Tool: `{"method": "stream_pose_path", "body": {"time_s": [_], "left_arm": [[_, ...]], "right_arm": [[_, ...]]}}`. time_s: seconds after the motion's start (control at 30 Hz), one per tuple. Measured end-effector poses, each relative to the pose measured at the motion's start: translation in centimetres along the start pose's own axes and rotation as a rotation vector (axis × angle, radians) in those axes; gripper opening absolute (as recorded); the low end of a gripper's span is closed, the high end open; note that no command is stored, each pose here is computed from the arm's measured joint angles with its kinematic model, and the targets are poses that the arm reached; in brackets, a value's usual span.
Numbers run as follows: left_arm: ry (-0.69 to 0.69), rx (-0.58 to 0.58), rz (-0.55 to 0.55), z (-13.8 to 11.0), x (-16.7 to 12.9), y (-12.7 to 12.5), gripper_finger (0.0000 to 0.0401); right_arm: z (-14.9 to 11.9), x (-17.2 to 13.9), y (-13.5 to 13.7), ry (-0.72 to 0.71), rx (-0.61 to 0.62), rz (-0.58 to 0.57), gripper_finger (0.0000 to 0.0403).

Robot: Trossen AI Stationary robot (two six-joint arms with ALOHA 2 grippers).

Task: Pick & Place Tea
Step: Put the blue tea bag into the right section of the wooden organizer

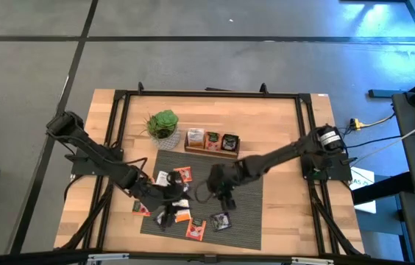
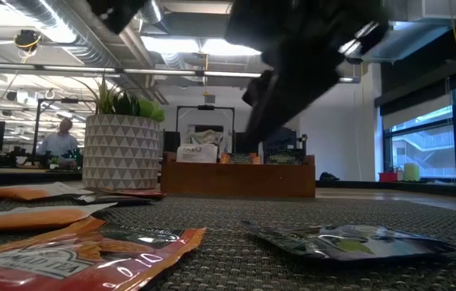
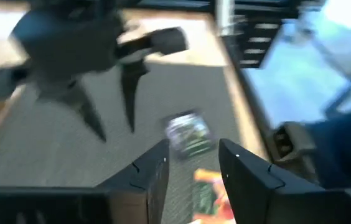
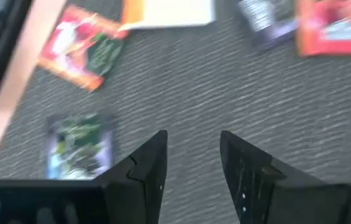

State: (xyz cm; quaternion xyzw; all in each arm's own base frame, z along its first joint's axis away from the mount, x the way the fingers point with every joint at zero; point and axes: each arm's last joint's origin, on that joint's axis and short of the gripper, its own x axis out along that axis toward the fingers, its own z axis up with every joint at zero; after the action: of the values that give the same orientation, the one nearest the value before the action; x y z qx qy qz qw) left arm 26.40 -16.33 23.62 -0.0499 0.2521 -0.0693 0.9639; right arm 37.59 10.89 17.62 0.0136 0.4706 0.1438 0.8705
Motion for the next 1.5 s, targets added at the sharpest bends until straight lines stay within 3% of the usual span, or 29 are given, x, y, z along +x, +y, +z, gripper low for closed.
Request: {"method": "stream_pose_path", "body": {"time_s": [0.17, 0.33, 0.53, 0.73, 0.87, 1.1, 1.2, 1.5], "left_arm": [[-0.035, 0.031, -0.209, 0.6, 2.4, 0.9, 0.0136], [0.03, 0.007, -0.264, 0.6, 5.7, 2.2, 0.0136], [0.098, 0.121, -0.436, 1.4, 9.7, 0.7, 0.0136], [0.215, 0.145, -0.346, -1.0, 13.8, -0.2, 0.0136], [0.266, 0.097, -0.317, -2.8, 15.7, -0.2, 0.0136], [0.331, 0.022, -0.281, -4.3, 16.6, 0.2, 0.0136], [0.35, 0.01, -0.276, -4.5, 16.6, 0.2, 0.0136], [0.361, -0.023, -0.262, -5.1, 17.1, 0.4, 0.0136]], "right_arm": [[-0.5, -0.1, 2.7, 0.03, 0.041, 0.034, 0.0149], [-2.0, -0.5, 5.9, 0.015, 0.079, -0.01, 0.0149], [-5.4, -1.8, 8.2, -0.134, 0.331, 0.005, 0.0149], [-7.6, -1.1, 9.3, -0.198, 0.573, 0.116, 0.0149], [-8.8, -0.4, 9.5, -0.171, 0.648, 0.096, 0.0149], [-10.0, 1.3, 9.8, -0.158, 0.743, 0.079, 0.0182], [-10.4, 2.2, 9.8, -0.15, 0.838, 0.076, 0.0204], [-10.2, 2.9, 9.9, -0.188, 0.847, 0.108, 0.0223]]}}
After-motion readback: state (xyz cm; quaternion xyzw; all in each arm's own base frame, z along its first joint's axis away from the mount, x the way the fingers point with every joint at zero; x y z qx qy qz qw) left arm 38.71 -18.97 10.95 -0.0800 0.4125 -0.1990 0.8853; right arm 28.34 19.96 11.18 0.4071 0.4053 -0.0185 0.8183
